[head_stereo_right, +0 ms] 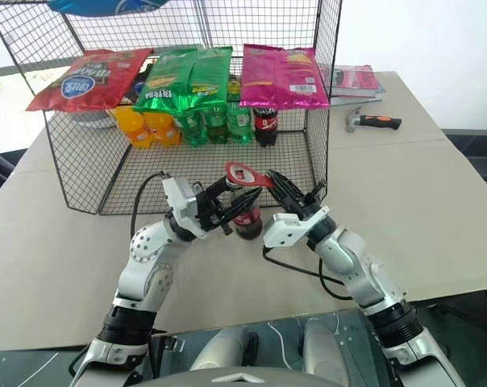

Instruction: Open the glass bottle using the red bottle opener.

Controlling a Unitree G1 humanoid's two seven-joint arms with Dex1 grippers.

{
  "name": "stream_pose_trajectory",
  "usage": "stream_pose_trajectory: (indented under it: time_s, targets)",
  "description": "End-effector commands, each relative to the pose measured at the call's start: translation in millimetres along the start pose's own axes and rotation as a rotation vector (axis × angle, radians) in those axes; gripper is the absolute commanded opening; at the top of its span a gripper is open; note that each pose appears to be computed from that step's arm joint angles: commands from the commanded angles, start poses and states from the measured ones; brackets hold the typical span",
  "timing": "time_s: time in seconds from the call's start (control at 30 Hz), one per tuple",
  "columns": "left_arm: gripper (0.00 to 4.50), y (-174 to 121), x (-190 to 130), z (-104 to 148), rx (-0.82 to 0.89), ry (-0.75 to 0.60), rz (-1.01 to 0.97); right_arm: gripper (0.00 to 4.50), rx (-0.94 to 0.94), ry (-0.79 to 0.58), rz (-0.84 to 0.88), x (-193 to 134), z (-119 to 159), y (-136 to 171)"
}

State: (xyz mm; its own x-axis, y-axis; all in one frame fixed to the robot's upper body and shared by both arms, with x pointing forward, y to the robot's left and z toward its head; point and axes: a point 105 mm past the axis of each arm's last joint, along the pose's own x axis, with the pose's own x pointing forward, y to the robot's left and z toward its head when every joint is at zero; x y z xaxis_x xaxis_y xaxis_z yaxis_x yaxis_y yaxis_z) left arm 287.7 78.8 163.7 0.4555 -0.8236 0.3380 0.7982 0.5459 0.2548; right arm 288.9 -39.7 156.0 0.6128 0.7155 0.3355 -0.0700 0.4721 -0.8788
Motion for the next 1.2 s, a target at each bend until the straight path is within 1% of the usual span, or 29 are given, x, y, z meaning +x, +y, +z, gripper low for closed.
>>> stream_pose_trajectory:
  time_s: [0.03, 0.27, 0.43, 0.7, 1.03, 1.2]
  targets:
    - [1.89, -1, -7, -22, -0.022, 0.115, 0.014, 0.00, -0.019, -0.065, 0.130, -2, 13, 29]
    - [1.89, 4, -9, -28, -0.009, 0.184, 0.017, 0.00, -0.041, -0.063, 0.121, 2, 9, 25]
    - [1.89, 7, -8, -36, -0.042, 0.250, 0.023, 0.00, -0.055, -0.067, 0.116, 3, 8, 23]
    - [1.89, 6, -9, -40, -0.053, 0.319, 0.003, 0.00, -0.073, -0.071, 0.108, 4, 8, 19]
    - [1.89, 2, -14, -41, -0.090, 0.345, -0.006, 0.00, -0.066, -0.083, 0.104, 11, 11, 12]
    - [1.89, -2, -17, -43, -0.123, 0.361, -0.019, 0.00, -0.037, -0.100, 0.158, 14, 14, 16]
